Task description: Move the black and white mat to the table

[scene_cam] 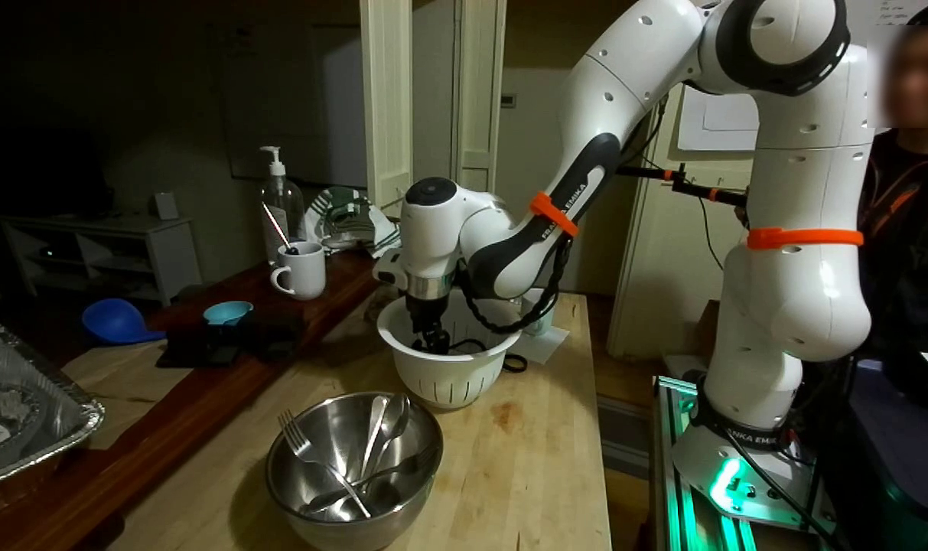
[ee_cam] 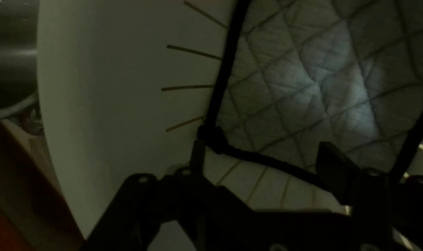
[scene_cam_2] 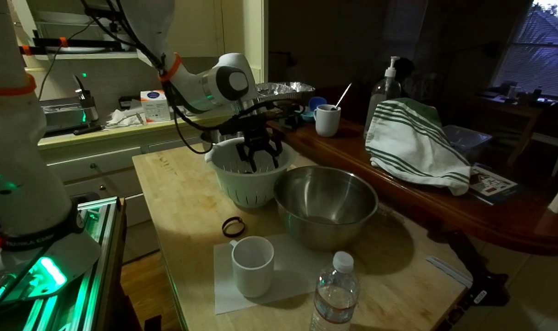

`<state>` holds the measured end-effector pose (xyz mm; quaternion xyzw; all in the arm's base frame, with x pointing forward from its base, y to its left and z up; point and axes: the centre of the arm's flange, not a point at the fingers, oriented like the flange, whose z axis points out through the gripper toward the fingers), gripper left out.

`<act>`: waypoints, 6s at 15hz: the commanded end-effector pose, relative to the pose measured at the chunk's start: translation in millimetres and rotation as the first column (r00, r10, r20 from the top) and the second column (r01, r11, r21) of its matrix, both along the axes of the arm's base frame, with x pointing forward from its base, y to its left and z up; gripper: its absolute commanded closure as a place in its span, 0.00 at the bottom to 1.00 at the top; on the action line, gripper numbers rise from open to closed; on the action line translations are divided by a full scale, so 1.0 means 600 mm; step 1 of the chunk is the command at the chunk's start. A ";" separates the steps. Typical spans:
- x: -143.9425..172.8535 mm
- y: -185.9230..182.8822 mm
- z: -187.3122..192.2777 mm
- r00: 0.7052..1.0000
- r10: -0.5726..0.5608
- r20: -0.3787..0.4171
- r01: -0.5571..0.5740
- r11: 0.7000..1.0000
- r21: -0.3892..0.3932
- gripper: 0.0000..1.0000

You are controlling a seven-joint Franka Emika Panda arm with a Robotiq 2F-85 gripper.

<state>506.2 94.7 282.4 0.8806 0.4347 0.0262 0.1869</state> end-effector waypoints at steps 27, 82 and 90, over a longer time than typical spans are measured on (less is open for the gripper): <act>0.023 0.061 -0.056 0.979 -0.172 0.114 0.196 0.946 -0.257 0.93; 0.039 0.042 -0.071 0.989 0.100 0.112 -0.074 0.973 -0.219 0.92; -0.006 0.045 -0.031 0.986 0.098 0.134 -0.070 0.978 -0.198 0.99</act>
